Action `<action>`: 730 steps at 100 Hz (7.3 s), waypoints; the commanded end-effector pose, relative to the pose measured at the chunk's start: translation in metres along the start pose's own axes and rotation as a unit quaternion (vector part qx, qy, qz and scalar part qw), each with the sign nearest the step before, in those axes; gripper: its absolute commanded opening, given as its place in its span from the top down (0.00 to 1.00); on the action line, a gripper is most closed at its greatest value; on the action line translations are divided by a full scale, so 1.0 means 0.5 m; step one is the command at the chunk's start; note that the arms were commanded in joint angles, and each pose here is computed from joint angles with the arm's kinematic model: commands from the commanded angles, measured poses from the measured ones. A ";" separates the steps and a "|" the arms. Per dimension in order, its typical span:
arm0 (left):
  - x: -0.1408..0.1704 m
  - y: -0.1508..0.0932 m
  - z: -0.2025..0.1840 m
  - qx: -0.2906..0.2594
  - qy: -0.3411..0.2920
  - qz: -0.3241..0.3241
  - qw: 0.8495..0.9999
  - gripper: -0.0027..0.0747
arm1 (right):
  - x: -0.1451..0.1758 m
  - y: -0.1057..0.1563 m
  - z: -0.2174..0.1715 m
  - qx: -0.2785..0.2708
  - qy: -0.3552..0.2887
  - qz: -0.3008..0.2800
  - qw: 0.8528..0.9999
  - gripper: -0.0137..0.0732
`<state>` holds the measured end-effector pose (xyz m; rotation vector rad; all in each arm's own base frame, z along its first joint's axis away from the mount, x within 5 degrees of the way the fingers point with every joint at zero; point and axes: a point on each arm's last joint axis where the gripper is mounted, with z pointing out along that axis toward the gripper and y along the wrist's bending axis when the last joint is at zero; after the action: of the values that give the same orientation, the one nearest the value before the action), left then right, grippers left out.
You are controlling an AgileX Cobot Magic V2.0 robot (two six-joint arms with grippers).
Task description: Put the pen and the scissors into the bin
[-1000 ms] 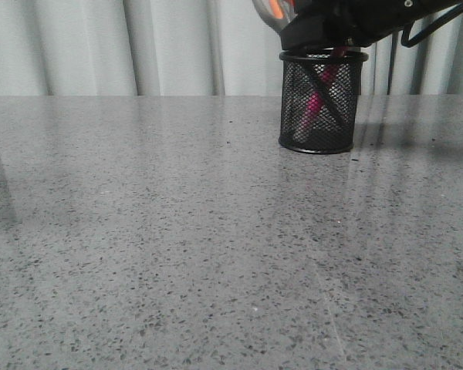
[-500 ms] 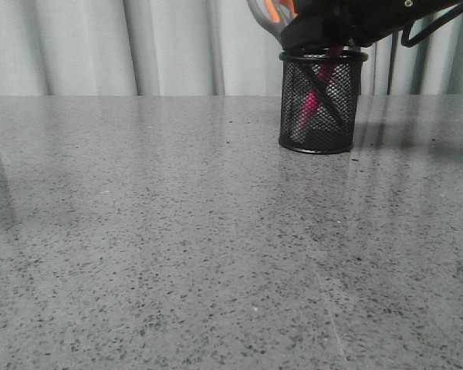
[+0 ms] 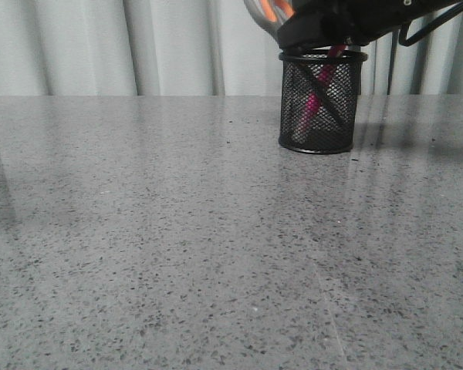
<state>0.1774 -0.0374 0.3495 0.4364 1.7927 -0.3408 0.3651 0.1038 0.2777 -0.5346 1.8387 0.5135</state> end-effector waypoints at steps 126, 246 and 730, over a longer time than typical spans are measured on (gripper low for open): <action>-0.027 0.001 -0.011 -0.012 -0.034 -0.009 0.999 0.99 | -0.120 0.013 -0.118 -0.041 -0.126 -0.024 0.991 0.44; 0.181 -0.061 -0.177 -0.166 -0.184 0.001 0.969 0.99 | 0.151 0.203 -0.600 0.302 -0.256 -0.053 0.917 0.93; 0.342 -0.048 -0.169 -0.227 -0.199 -0.017 0.953 0.99 | 0.245 0.204 -0.603 0.318 -0.277 -0.026 0.906 0.93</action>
<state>0.0560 -0.0014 0.2119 0.0227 1.4930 -0.0156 0.0459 -0.0066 0.2536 0.0383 1.3721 -0.0361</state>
